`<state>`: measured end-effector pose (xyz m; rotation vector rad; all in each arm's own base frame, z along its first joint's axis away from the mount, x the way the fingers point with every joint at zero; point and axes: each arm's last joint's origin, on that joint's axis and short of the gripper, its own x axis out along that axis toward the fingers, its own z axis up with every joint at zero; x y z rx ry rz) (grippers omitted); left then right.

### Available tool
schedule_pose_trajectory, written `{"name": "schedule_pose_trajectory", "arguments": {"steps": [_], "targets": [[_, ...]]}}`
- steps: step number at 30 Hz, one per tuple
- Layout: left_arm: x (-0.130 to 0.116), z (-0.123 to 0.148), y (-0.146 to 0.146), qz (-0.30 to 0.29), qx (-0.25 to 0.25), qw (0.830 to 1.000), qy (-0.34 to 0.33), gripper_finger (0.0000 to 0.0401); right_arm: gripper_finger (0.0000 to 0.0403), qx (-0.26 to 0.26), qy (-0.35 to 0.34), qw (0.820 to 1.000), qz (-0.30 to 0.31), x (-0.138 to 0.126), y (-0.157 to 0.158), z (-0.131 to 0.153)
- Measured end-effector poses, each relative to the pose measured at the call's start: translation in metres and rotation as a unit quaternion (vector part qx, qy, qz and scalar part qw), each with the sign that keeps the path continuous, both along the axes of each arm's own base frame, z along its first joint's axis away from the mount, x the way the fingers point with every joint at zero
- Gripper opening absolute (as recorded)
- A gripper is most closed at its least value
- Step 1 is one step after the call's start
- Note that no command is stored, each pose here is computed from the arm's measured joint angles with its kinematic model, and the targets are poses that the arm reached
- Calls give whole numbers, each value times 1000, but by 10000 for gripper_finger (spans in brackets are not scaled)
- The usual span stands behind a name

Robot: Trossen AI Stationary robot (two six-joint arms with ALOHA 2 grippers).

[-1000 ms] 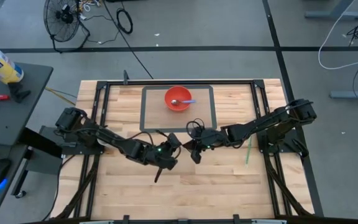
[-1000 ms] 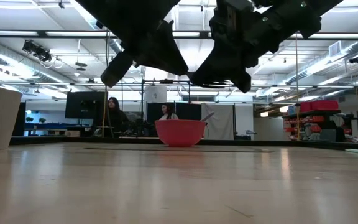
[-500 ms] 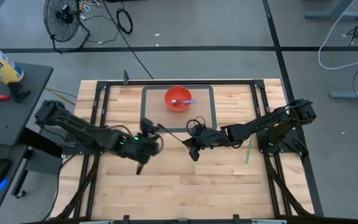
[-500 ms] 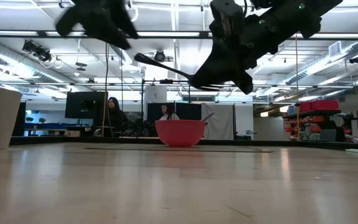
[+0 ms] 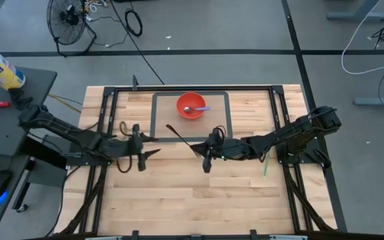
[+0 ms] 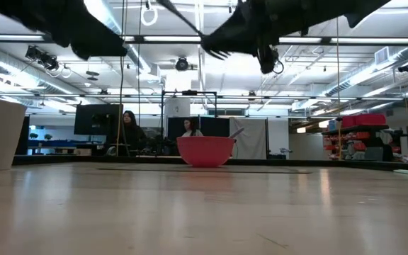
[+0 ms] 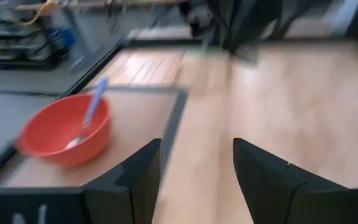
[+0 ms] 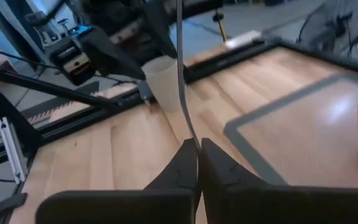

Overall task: Pick & Place Utensil
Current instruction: Put the black fork into the orange bowl

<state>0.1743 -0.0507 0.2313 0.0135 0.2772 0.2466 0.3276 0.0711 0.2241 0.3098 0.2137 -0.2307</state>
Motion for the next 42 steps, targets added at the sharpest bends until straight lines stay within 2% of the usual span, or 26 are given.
{"name": "schedule_pose_trajectory", "arguments": {"steps": [3,6,8,15,20,24,28,34,42], "targets": [[-7,-8,9,-17,-73,994,-79,217,2,-16,-11,1000,4,0,4,3],[-10,-11,18,-55,-151,975,-152,237,2,-28,-7,1000,9,0,5,1],[-9,-9,22,-80,-178,964,-183,250,2,-34,-5,999,6,0,4,1],[6,-7,30,-76,-169,960,-210,263,2,-68,-54,996,7,4,0,12],[17,0,29,-151,-170,933,-278,263,2,-82,-48,996,3,5,-3,11],[25,-3,34,-128,-189,923,-310,263,2,-97,-45,994,9,5,-4,11],[40,0,42,-100,-199,922,-316,263,2,-85,-50,995,26,6,-5,11],[66,13,41,-133,-161,926,-313,263,3,-41,-55,998,5,8,-12,9],[71,14,42,-115,-156,929,-314,237,5,-32,-57,998,5,8,-12,9]]}}
